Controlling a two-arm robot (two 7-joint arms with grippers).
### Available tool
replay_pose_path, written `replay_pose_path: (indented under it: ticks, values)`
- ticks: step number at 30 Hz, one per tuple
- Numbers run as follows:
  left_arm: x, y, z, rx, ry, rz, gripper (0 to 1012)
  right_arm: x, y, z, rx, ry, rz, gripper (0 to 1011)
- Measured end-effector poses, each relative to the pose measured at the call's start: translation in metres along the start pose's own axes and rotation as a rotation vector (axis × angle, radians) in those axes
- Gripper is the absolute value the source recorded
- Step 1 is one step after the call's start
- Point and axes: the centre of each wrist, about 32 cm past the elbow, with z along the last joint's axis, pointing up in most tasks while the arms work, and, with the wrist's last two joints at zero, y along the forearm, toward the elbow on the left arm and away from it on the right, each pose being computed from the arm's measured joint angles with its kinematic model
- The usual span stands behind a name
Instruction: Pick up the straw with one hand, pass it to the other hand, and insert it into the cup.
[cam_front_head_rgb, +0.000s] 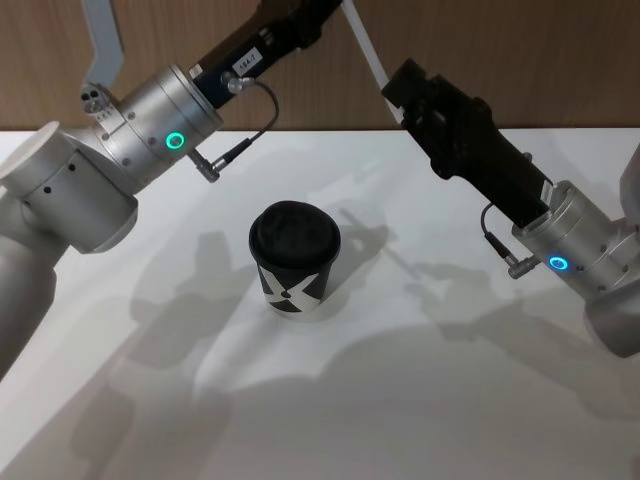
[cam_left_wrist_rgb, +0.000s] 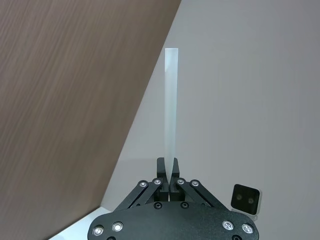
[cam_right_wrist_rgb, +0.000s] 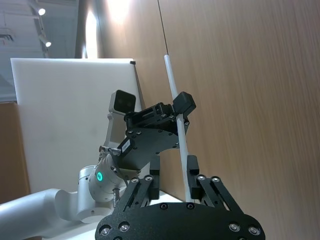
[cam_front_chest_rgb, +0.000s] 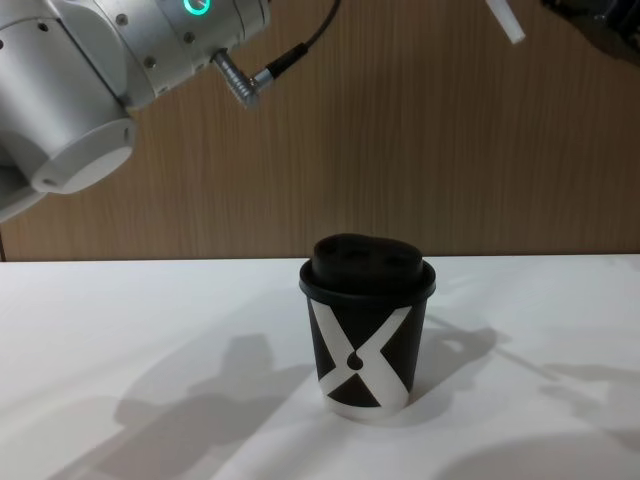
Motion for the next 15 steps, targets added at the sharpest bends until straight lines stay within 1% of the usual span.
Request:
replay_pose_path:
  ticks: [1, 2, 4, 6, 7, 8, 9, 10, 11, 12, 13, 14, 15]
  values:
    - [-0.0001, 0.0001, 0.0001, 0.001, -0.002, 0.001, 11, 0.0, 0.0, 0.0, 0.0, 0.0, 0.0, 338]
    - [-0.0002, 0.0002, 0.0002, 0.001, -0.004, 0.001, 11, 0.0, 0.0, 0.0, 0.0, 0.0, 0.0, 355]
    - [-0.0003, 0.0007, 0.0006, 0.004, -0.013, 0.002, 11, 0.0, 0.0, 0.0, 0.0, 0.0, 0.0, 439]
    - [-0.0003, 0.0011, 0.0009, 0.008, -0.022, 0.004, 11, 0.0, 0.0, 0.0, 0.0, 0.0, 0.0, 469]
    - [-0.0003, 0.0016, 0.0015, 0.013, -0.033, 0.005, 11, 0.0, 0.0, 0.0, 0.0, 0.0, 0.0, 540]
    - [-0.0003, 0.002, 0.0018, 0.016, -0.039, 0.006, 11, 0.0, 0.0, 0.0, 0.0, 0.0, 0.0, 555]
    - [-0.0002, 0.003, 0.0026, 0.022, -0.053, 0.008, 11, 0.0, 0.0, 0.0, 0.0, 0.0, 0.0, 579]
    - [0.0, 0.0035, 0.0031, 0.026, -0.061, 0.01, 10, 0.0, 0.0, 0.0, 0.0, 0.0, 0.0, 613]
    - [0.0, 0.004, 0.0037, 0.03, -0.072, 0.012, 10, 0.0, 0.0, 0.0, 0.0, 0.0, 0.0, 613]
    - [0.0001, 0.0047, 0.0043, 0.033, -0.078, 0.013, 11, 0.0, 0.0, 0.0, 0.0, 0.0, 0.0, 671]
    - [0.0004, 0.0066, 0.0056, 0.042, -0.098, 0.019, 11, 0.0, 0.0, 0.0, 0.0, 0.0, 0.0, 717]
    - [0.0005, 0.0071, 0.006, 0.045, -0.106, 0.021, 10, 0.0, 0.0, 0.0, 0.0, 0.0, 0.0, 752]
    - [0.0008, 0.0093, 0.0076, 0.054, -0.127, 0.027, 11, 0.0, 0.0, 0.0, 0.0, 0.0, 0.0, 773]
